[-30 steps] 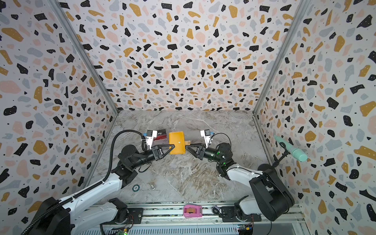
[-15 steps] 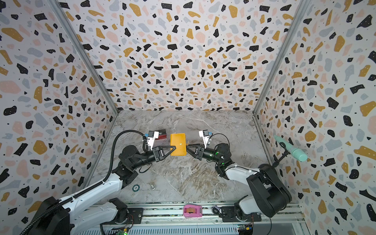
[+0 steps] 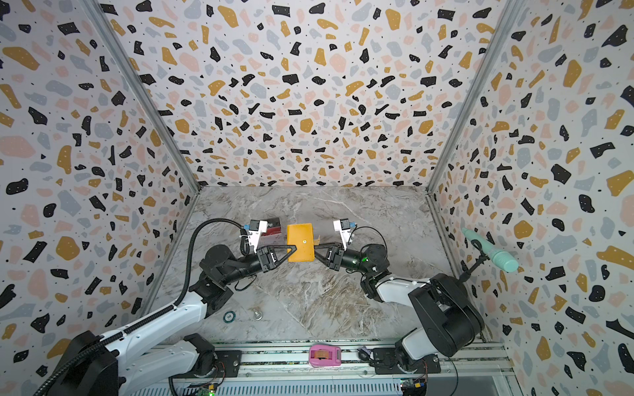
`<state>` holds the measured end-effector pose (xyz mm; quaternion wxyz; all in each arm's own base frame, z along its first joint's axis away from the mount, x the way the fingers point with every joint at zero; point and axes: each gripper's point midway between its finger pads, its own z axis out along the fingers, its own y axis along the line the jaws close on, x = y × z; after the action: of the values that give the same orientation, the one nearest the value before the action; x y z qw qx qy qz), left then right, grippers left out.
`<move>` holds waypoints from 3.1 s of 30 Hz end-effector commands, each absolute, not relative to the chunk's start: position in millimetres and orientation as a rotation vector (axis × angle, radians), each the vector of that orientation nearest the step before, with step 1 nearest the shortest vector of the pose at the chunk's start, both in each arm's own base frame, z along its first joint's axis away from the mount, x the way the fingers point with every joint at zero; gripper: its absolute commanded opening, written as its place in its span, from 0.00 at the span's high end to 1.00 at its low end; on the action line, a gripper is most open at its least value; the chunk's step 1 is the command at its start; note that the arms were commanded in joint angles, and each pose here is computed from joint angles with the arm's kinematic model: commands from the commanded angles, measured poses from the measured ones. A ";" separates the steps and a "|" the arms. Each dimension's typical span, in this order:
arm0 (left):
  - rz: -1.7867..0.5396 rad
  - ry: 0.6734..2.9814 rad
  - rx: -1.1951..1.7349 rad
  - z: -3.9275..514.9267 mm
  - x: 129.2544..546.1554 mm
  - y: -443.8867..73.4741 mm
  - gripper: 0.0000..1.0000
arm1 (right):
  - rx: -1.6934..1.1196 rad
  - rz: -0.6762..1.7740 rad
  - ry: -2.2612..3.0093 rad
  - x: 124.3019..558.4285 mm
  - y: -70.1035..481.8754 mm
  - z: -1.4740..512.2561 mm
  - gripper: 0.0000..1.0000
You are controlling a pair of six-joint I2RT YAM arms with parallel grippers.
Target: Take the credit cards out of the card holder
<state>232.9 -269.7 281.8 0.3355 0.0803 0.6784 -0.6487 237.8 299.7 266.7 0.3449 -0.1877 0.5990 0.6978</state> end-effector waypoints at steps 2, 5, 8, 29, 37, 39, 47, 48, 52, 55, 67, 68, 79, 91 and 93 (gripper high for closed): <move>-1.676 1.727 0.262 289.3 230.7 -271.6 1.00 | -0.524 1.823 1.479 229.9 296.0 282.2 0.91; -1.635 1.759 0.261 282.6 233.6 -271.1 0.99 | -0.516 1.817 1.478 230.3 293.7 282.5 0.94; -1.606 1.764 0.261 281.8 235.4 -270.1 0.80 | -0.501 1.807 1.494 232.3 291.8 279.0 0.96; -1.074 2.017 0.299 235.1 251.4 -267.9 0.38 | -0.411 1.478 1.799 264.2 289.4 231.6 1.00; -1.038 2.070 0.337 223.4 251.5 -286.2 0.33 | -0.410 1.359 1.890 269.8 292.7 217.5 1.00; -1.018 2.078 0.331 221.4 253.2 -287.4 0.33 | -0.409 1.331 1.912 271.7 293.0 214.1 1.00; -0.806 2.231 0.239 176.4 269.0 -270.7 0.51 | -0.373 1.148 2.071 284.8 289.8 190.2 1.00; -0.808 2.237 0.234 172.5 269.5 -271.5 0.55 | -0.368 1.132 2.091 286.0 289.2 186.6 1.00; -0.812 2.250 0.227 160.6 269.9 -272.9 0.67 | -0.355 1.086 2.171 287.9 287.4 171.1 1.00; -0.792 2.278 0.230 145.1 267.9 -270.7 0.76 | -0.351 1.069 2.215 286.2 286.8 162.0 1.00; -0.806 2.343 0.224 96.5 257.8 -268.2 0.93 | -0.359 1.023 2.331 275.0 285.0 135.1 1.00; -0.807 2.347 0.226 93.9 256.9 -268.1 0.94 | -0.362 1.020 2.338 274.1 285.2 132.6 1.00; -0.817 2.374 0.223 72.7 251.9 -267.2 1.00 | -0.440 1.073 2.384 263.6 302.9 123.2 1.00; -0.772 2.410 0.195 58.8 249.1 -257.9 1.00 | -0.400 0.949 2.455 267.2 291.1 99.6 1.00; -0.760 2.415 0.197 57.8 248.2 -256.1 1.00 | -0.399 0.916 2.465 268.7 288.1 95.5 1.00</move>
<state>244.8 -259.6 55.6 0.2835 0.0778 0.9098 -0.2931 263.7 289.4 93.1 0.2291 -0.1397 0.8963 0.3530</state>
